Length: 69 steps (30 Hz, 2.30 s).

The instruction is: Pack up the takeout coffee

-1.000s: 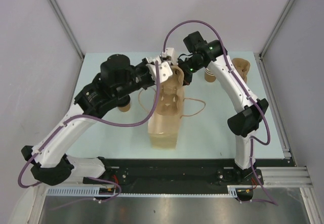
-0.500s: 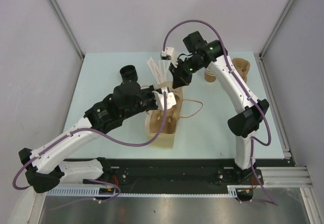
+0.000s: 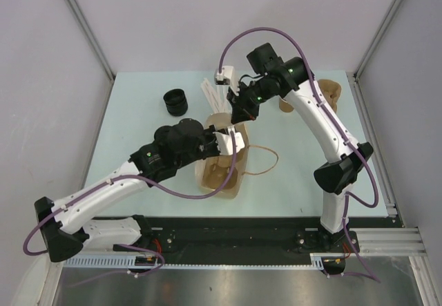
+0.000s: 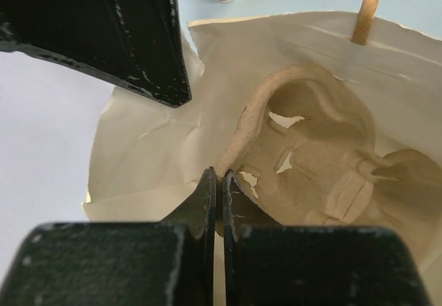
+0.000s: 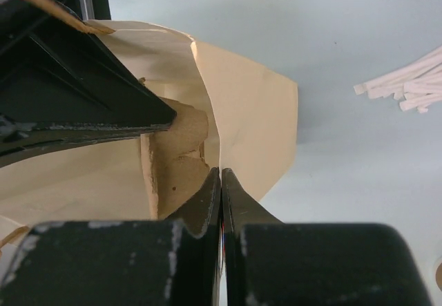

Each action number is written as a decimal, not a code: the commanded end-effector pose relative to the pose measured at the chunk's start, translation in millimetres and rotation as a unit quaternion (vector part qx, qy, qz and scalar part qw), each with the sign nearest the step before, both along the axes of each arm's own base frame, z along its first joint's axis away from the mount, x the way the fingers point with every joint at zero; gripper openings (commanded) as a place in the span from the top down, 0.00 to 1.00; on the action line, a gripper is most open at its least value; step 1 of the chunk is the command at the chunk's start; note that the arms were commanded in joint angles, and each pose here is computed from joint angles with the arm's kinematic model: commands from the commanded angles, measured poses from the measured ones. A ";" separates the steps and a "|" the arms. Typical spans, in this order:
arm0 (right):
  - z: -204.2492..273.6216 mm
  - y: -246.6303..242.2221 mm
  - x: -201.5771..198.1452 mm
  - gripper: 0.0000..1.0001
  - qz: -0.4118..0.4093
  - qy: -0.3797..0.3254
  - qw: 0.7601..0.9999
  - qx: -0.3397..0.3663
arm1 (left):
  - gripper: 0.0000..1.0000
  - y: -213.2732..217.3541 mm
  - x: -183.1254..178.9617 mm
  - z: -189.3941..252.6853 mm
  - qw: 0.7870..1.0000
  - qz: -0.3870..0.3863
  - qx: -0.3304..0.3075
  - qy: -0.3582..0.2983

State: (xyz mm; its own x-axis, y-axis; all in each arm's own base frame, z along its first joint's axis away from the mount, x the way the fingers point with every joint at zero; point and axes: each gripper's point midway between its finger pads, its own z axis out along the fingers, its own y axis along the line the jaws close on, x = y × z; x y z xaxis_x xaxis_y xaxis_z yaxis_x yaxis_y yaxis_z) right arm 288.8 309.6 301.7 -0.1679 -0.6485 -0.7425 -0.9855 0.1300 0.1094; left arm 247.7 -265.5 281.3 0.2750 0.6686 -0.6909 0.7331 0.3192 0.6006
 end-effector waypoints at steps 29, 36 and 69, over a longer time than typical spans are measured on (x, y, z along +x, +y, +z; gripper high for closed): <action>-5.0 -16.9 -16.7 1.00 0.013 0.056 0.998 0.004 | 0.59 -8.3 18.2 -22.5 0.996 0.044 0.001 0.078; -11.5 -20.4 -13.1 1.00 0.010 0.061 0.998 -0.003 | 0.51 -15.0 19.6 14.0 0.997 0.033 -0.030 0.059; 7.7 -42.7 -60.4 1.00 0.055 0.067 0.996 0.024 | 0.29 102.4 38.8 166.4 0.925 0.177 -0.333 0.047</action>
